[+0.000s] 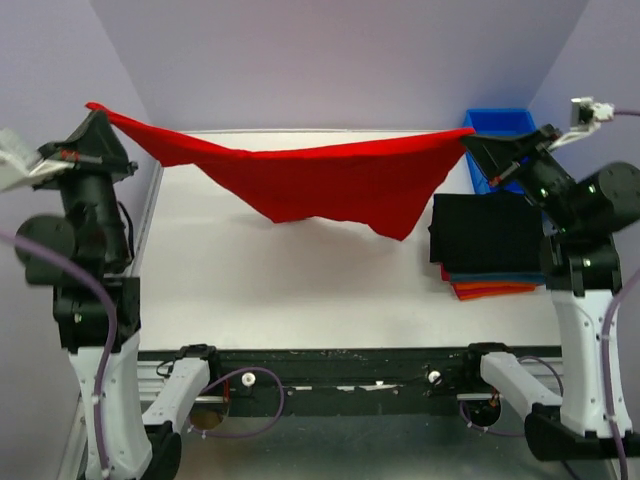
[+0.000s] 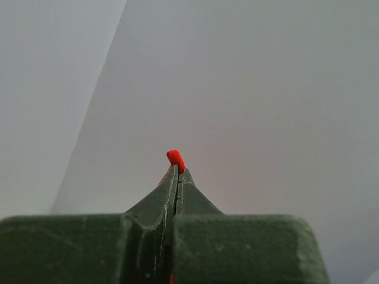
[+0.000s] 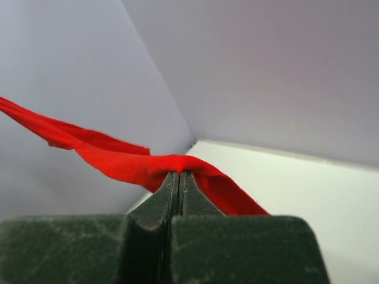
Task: Fold and stack the t-shirts
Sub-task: Flatten out the tshirt
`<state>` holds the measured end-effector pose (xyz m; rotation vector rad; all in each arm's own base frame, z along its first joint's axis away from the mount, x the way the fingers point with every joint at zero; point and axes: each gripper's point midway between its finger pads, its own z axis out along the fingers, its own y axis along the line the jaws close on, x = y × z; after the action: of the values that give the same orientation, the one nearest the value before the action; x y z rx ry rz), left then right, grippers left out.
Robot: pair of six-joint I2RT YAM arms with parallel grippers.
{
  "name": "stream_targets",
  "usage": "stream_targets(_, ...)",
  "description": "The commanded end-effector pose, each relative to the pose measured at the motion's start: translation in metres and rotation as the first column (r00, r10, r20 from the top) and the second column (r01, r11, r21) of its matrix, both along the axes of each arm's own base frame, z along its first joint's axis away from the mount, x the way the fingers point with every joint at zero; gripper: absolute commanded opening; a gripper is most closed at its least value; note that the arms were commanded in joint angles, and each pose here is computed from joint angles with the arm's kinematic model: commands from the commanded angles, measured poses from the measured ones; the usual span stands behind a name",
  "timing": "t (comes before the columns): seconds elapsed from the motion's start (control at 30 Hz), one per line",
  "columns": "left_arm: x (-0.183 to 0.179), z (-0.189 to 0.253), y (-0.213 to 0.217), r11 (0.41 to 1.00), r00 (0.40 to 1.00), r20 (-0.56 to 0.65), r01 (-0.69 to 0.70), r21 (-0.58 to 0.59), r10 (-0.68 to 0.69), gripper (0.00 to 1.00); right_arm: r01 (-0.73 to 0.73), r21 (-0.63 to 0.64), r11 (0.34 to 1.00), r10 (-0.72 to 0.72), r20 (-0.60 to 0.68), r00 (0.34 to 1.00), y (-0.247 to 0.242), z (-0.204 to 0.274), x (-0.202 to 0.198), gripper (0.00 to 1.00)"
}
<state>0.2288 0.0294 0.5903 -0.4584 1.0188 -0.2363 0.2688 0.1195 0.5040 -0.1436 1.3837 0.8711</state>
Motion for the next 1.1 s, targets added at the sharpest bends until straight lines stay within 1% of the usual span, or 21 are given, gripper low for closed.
stream_targets(0.0,-0.055,0.059,-0.009,0.995,0.966,0.258,0.001,0.096,-0.026,0.00,0.035,0.016,0.999,-0.038,0.248,0.968,-0.006,0.046,-0.038,0.01)
stream_targets(0.1,-0.065,0.094,-0.014,0.992,0.947,0.318,0.008,0.127,-0.048,0.00,0.075,0.047,0.996,-0.086,0.296,0.951,-0.013,0.073,-0.048,0.01)
stream_targets(0.17,-0.060,0.115,-0.018,0.991,0.936,0.345,0.026,0.134,-0.072,0.00,0.076,0.055,0.996,-0.089,0.306,0.948,-0.013,0.090,-0.050,0.01)
stream_targets(0.2,-0.055,0.122,-0.019,0.991,0.934,0.349,0.035,0.132,-0.080,0.00,0.073,0.057,0.996,-0.087,0.308,0.947,-0.013,0.096,-0.049,0.01)
stream_targets(0.27,-0.032,0.121,-0.019,0.992,0.945,0.316,0.049,0.115,-0.084,0.00,0.072,0.078,0.994,-0.091,0.284,0.954,-0.014,0.097,-0.040,0.01)
stream_targets(0.3,-0.020,0.117,-0.017,0.994,0.953,0.292,0.052,0.098,-0.079,0.00,0.086,0.092,0.992,-0.105,0.225,0.969,-0.016,0.086,-0.027,0.01)
stream_targets(0.4,0.036,0.080,-0.012,0.997,0.983,0.171,0.054,0.061,-0.064,0.00,0.143,0.110,0.984,-0.151,0.068,0.986,-0.023,0.049,0.017,0.01)
stream_targets(0.47,0.084,0.042,-0.008,0.998,0.995,0.083,0.049,0.031,-0.051,0.00,0.165,0.107,0.981,-0.160,-0.051,0.986,-0.025,0.018,0.052,0.01)
stream_targets(0.5,0.113,0.015,-0.006,0.999,0.999,0.012,0.047,0.010,-0.047,0.00,0.162,0.104,0.981,-0.152,-0.094,0.984,-0.023,0.005,0.067,0.01)
stream_targets(0.57,0.160,-0.016,-0.009,0.997,0.995,-0.063,0.071,-0.013,-0.072,0.00,0.147,0.102,0.984,-0.127,-0.184,0.975,-0.019,-0.020,0.101,0.01)
stream_targets(0.63,0.195,-0.032,-0.016,0.993,0.986,-0.115,0.117,-0.015,-0.118,0.00,0.141,0.101,0.985,-0.114,-0.235,0.965,-0.017,-0.032,0.128,0.01)
stream_targets(0.67,0.205,-0.031,-0.021,0.990,0.983,-0.116,0.141,-0.012,-0.142,0.00,0.142,0.101,0.985,-0.113,-0.249,0.962,-0.017,-0.034,0.139,0.01)
stream_targets(0.7,0.212,-0.025,-0.024,0.988,0.982,-0.110,0.155,-0.005,-0.155,0.00,0.144,0.102,0.984,-0.114,-0.257,0.960,-0.018,-0.033,0.149,0.01)
stream_targets(0.73,0.212,-0.011,-0.027,0.989,0.985,-0.087,0.148,0.016,-0.146,0.00,0.147,0.096,0.985,-0.118,-0.261,0.958,-0.017,-0.032,0.159,0.01)
stream_targets(0.83,0.204,0.030,-0.041,0.990,0.995,-0.003,0.102,0.093,-0.102,0.00,0.143,0.098,0.985,-0.116,-0.242,0.963,-0.017,-0.010,0.179,0.01)
stream_targets(0.87,0.194,0.055,-0.044,0.988,0.993,0.052,0.099,0.114,-0.106,0.00,0.158,0.100,0.982,-0.132,-0.227,0.965,-0.027,0.000,0.187,0.01)
stream_targets(0.93,0.187,0.079,-0.050,0.985,0.988,0.106,0.102,0.139,-0.117,0.00,0.154,0.110,0.982,-0.129,-0.205,0.970,-0.030,0.015,0.198,0.01)
stream_targets(0.97,0.185,0.088,-0.050,0.985,0.985,0.131,0.097,0.143,-0.116,0.00,0.156,0.110,0.982,-0.132,-0.202,0.970,-0.033,0.015,0.211,0.01)
stream_targets(1.0,0.187,0.092,-0.050,0.985,0.983,0.146,0.093,0.142,-0.114,0.00,0.155,0.116,0.981,-0.132,-0.179,0.975,-0.035,0.025,0.216,0.01)
stream_targets(1.03,0.188,0.096,-0.050,0.986,0.981,0.163,0.087,0.139,-0.110,0.00,0.142,0.123,0.982,-0.117,-0.189,0.975,-0.037,0.022,0.227,0.01)
stream_targets(1.07,0.194,0.095,-0.049,0.988,0.981,0.165,0.080,0.131,-0.101,0.00,0.107,0.135,0.985,-0.083,-0.171,0.982,-0.036,0.030,0.234,0.01)
